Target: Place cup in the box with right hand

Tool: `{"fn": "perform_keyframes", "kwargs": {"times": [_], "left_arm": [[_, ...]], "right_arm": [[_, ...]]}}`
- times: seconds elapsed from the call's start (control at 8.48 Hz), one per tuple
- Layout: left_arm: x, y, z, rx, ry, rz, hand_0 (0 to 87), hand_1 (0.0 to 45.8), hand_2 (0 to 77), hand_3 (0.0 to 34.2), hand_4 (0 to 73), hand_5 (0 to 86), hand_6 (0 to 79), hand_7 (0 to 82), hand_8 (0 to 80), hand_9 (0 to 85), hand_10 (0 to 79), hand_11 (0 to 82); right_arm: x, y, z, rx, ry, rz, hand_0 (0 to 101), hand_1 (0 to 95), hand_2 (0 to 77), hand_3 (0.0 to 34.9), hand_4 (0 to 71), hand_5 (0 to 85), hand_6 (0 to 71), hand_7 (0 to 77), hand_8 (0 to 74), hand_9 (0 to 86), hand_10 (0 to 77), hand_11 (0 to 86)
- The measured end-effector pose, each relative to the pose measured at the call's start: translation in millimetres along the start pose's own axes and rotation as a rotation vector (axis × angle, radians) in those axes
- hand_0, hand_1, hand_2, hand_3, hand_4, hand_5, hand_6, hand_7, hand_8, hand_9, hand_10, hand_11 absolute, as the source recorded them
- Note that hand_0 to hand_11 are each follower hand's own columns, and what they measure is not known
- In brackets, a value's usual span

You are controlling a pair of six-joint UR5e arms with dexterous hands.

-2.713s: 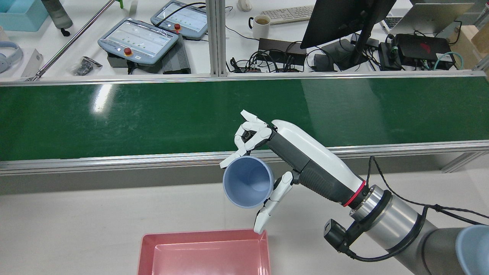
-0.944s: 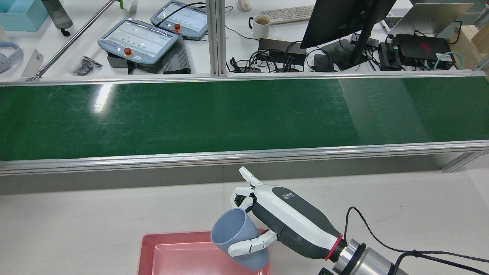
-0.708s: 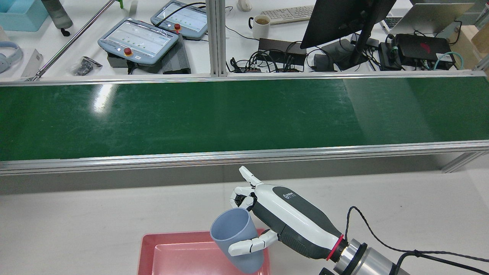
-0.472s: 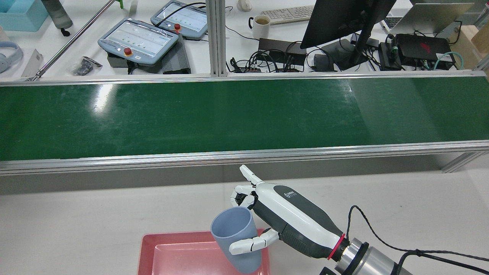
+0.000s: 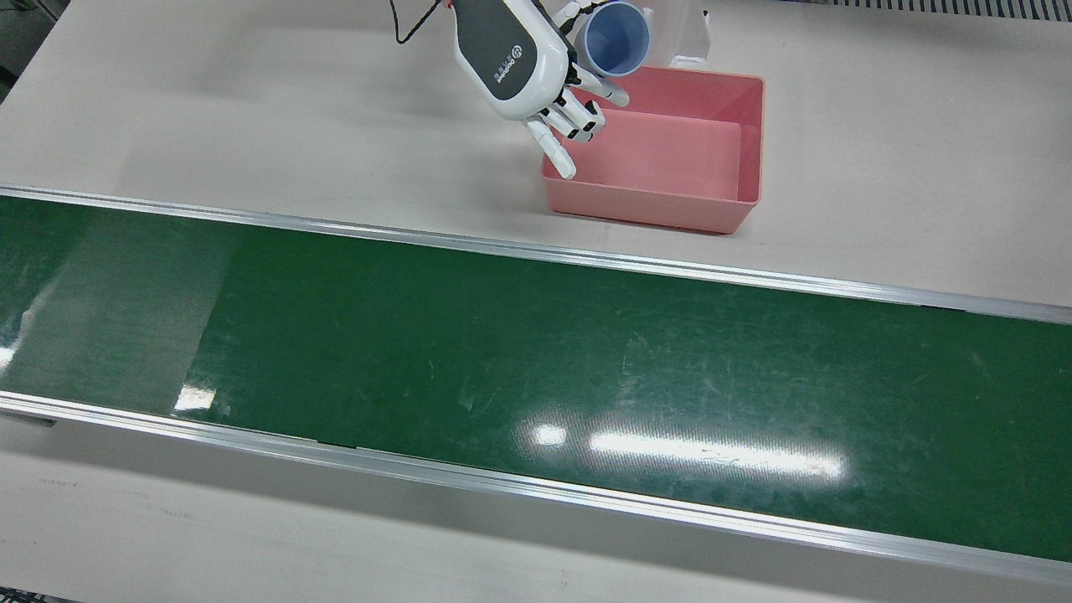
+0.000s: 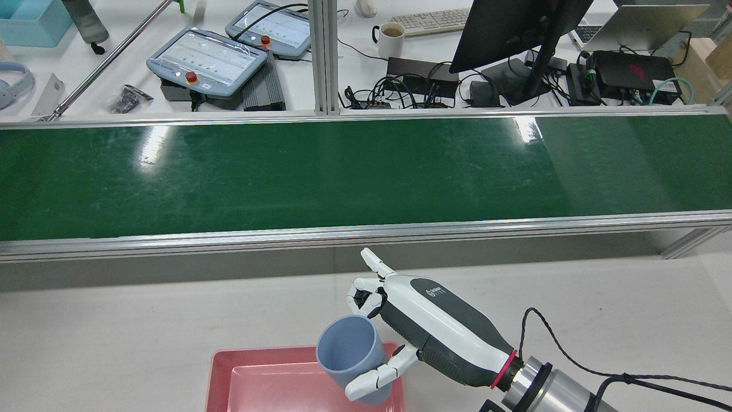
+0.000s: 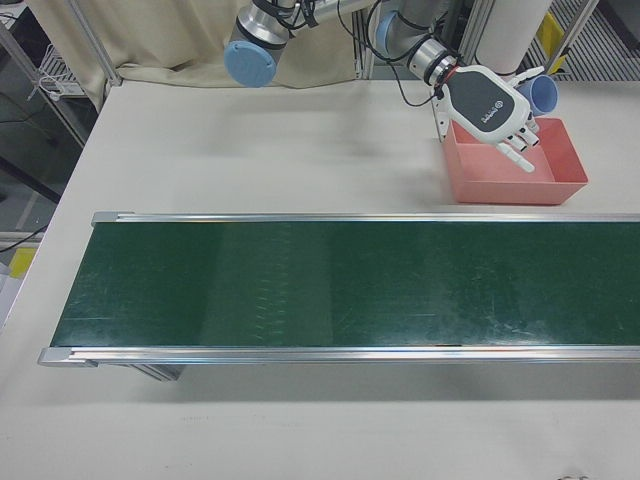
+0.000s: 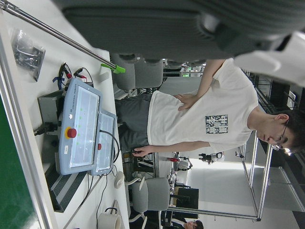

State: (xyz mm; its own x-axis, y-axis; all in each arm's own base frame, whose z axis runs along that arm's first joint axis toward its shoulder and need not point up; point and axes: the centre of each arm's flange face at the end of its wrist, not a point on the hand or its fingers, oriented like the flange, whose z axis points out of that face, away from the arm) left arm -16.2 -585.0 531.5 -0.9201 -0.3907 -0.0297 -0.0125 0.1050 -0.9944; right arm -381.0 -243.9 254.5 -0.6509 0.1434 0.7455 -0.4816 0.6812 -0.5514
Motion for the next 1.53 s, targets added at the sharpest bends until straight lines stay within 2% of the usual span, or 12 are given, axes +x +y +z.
{"fn": "perform_keyframes", "kwargs": {"times": [0.12, 0.24, 0.35, 0.47, 0.59, 0.71, 0.83, 0.94, 1.06, 1.3, 1.42, 1.53], "left_arm": [[0, 0, 0, 0.000, 0.000, 0.000, 0.0, 0.5, 0.5, 0.0, 0.0, 0.0, 0.0, 0.0, 0.0, 0.0, 0.0, 0.0], [0, 0, 0, 0.001, 0.000, 0.000, 0.0, 0.5, 0.5, 0.0, 0.0, 0.0, 0.0, 0.0, 0.0, 0.0, 0.0, 0.0], [0, 0, 0, 0.001, 0.000, 0.000, 0.0, 0.5, 0.5, 0.0, 0.0, 0.0, 0.0, 0.0, 0.0, 0.0, 0.0, 0.0], [0, 0, 0, 0.000, 0.000, 0.000, 0.0, 0.5, 0.5, 0.0, 0.0, 0.0, 0.0, 0.0, 0.0, 0.0, 0.0, 0.0], [0, 0, 0, 0.000, 0.000, 0.000, 0.0, 0.5, 0.5, 0.0, 0.0, 0.0, 0.0, 0.0, 0.0, 0.0, 0.0, 0.0], [0, 0, 0, 0.000, 0.000, 0.000, 0.0, 0.5, 0.5, 0.0, 0.0, 0.0, 0.0, 0.0, 0.0, 0.0, 0.0, 0.0], [0, 0, 0, 0.000, 0.000, 0.000, 0.0, 0.5, 0.5, 0.0, 0.0, 0.0, 0.0, 0.0, 0.0, 0.0, 0.0, 0.0], [0, 0, 0, 0.000, 0.000, 0.000, 0.0, 0.5, 0.5, 0.0, 0.0, 0.0, 0.0, 0.0, 0.0, 0.0, 0.0, 0.0], [0, 0, 0, 0.000, 0.000, 0.000, 0.0, 0.5, 0.5, 0.0, 0.0, 0.0, 0.0, 0.0, 0.0, 0.0, 0.0, 0.0], [0, -1, 0, 0.001, 0.000, 0.000, 0.0, 0.5, 0.5, 0.0, 0.0, 0.0, 0.0, 0.0, 0.0, 0.0, 0.0, 0.0], [0, 0, 0, 0.001, 0.000, 0.000, 0.0, 0.5, 0.5, 0.0, 0.0, 0.0, 0.0, 0.0, 0.0, 0.5, 0.0, 0.0], [0, -1, 0, 0.001, 0.000, 0.000, 0.0, 0.5, 0.5, 0.0, 0.0, 0.0, 0.0, 0.0, 0.0, 0.5, 0.0, 0.0]], "right_arm": [[2, 0, -0.2, 0.001, 0.007, -0.005, 16, 0.0, 13.1, 0.0, 51.3, 0.0, 27.3, 69.8, 28.4, 52.9, 0.5, 1.1], [4, -1, -0.5, 0.003, 0.015, -0.012, 54, 4.4, 1.1, 0.0, 51.3, 0.0, 29.5, 69.8, 30.0, 53.5, 0.5, 1.1], [5, -2, -0.7, 0.006, 0.021, -0.018, 46, 0.5, 1.1, 0.0, 51.3, 0.5, 29.5, 69.8, 30.0, 53.5, 0.5, 1.1], [6, -3, -0.7, 0.007, 0.025, -0.022, 46, 0.5, 1.1, 0.0, 51.3, 0.5, 29.5, 69.8, 30.0, 53.5, 0.5, 1.1], [6, -3, -0.6, 0.009, 0.026, -0.023, 42, 0.5, 1.1, 0.0, 48.5, 0.5, 28.9, 69.8, 30.0, 53.5, 0.5, 1.1], [6, -3, -0.5, 0.010, 0.026, -0.024, 39, 1.1, 1.1, 0.0, 39.8, 1.1, 27.8, 69.8, 30.0, 54.0, 0.5, 1.1], [1, -6, -0.5, 0.013, 0.016, -0.022, 36, 0.5, 1.1, 0.0, 44.7, 1.1, 27.8, 69.8, 30.0, 54.0, 0.5, 1.1], [-14, -15, -0.9, 0.026, -0.016, -0.012, 32, 1.6, 1.1, 0.0, 46.9, 0.5, 27.8, 69.8, 30.0, 54.0, 0.5, 1.1], [-41, -38, -7.3, 0.054, -0.068, 0.022, 32, 1.1, 1.1, 0.0, 46.9, 0.5, 27.3, 69.8, 30.0, 54.0, 0.5, 1.1], [-82, -111, -30.1, 0.148, -0.147, 0.176, 35, 1.1, 1.1, 0.0, 46.9, 0.5, 27.3, 69.8, 27.8, 54.0, 0.0, 1.1], [-98, -154, -39.6, 0.186, -0.173, 0.245, 43, 1.1, 1.1, 0.0, 50.7, 0.5, 27.8, 69.8, 27.8, 51.8, 0.0, 0.5], [-113, -196, -45.8, 0.218, -0.189, 0.295, 52, 12.5, 3.3, 0.0, 51.3, 6.5, 31.1, 69.8, 32.2, 55.6, 4.4, 11.4]]}}
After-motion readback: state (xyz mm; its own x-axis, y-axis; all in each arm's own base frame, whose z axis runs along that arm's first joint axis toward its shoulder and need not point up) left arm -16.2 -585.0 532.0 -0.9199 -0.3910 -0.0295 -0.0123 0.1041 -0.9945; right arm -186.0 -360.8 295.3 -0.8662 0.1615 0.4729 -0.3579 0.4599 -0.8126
